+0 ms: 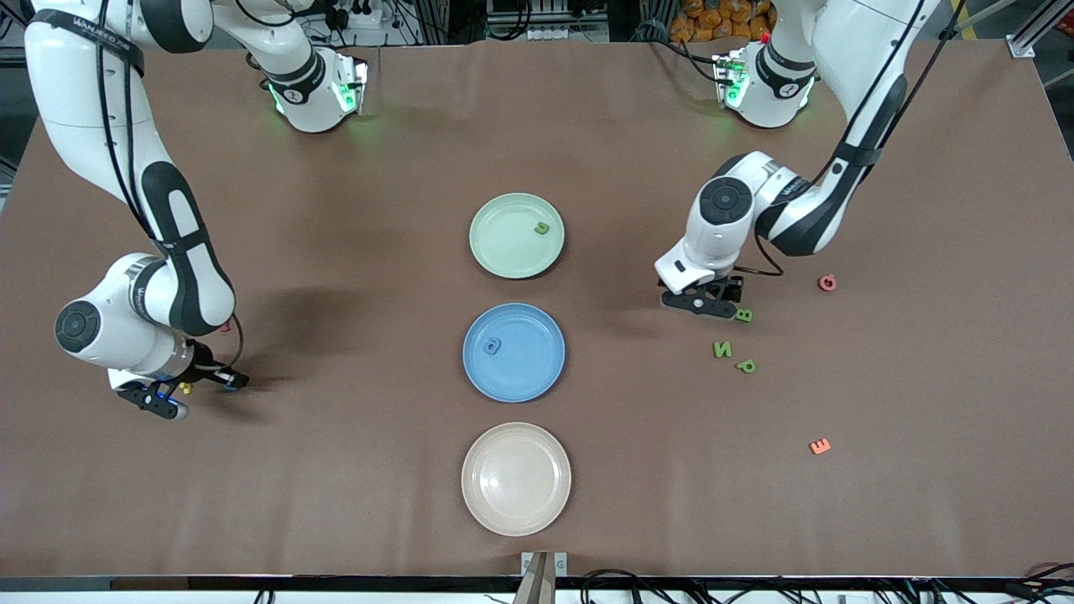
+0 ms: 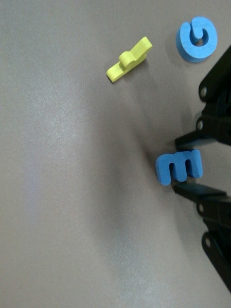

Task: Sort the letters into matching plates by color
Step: 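Place the 3 on the blue plate while the left gripper grasps green B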

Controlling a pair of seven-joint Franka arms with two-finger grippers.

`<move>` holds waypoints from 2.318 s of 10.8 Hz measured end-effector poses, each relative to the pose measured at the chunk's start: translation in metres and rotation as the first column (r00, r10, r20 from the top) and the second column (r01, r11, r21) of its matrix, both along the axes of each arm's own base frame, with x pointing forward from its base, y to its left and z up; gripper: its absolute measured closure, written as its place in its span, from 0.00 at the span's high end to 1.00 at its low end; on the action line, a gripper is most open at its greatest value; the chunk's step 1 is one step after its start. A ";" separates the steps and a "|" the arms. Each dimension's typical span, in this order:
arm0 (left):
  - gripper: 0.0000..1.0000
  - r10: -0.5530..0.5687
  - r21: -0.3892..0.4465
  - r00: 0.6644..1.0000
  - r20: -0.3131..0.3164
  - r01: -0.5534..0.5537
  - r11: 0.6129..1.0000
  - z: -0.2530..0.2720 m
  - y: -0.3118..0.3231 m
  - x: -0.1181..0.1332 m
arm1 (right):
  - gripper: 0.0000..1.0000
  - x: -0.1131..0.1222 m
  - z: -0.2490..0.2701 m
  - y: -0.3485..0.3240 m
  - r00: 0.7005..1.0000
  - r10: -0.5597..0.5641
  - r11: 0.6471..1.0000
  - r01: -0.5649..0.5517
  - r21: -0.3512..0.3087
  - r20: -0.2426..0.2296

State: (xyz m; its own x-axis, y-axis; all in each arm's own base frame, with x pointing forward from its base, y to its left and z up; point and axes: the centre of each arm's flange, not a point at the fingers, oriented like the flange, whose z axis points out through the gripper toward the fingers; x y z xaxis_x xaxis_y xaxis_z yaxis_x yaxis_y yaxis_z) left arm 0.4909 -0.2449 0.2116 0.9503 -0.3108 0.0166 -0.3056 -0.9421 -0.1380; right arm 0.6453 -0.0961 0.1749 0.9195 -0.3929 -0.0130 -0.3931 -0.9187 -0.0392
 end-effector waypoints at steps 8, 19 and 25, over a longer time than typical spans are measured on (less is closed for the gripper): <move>1.00 -0.092 -0.001 0.994 -0.059 0.092 0.996 -0.021 0.078 0.028 | 0.27 0.006 0.005 0.017 0.999 0.030 0.999 -0.030 0.012 0.018; 1.00 0.014 -0.052 0.994 -0.107 -0.019 0.998 -0.035 0.098 0.032 | 0.27 0.015 0.063 0.290 0.971 0.208 0.972 -0.219 0.090 0.117; 1.00 0.013 -0.064 0.994 -0.107 -0.020 0.998 -0.041 0.097 0.032 | 0.27 -0.033 0.073 0.430 0.976 0.188 0.970 -0.201 0.134 0.107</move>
State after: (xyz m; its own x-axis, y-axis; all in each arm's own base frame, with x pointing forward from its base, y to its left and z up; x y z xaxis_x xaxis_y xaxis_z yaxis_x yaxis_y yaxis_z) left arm 0.5228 -0.1483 0.1704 0.9527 -0.2968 -0.0652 -0.2999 -0.9530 -0.0441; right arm 0.6122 0.3335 0.2484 0.9779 -0.2067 0.0324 -0.1960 -0.9592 -0.2038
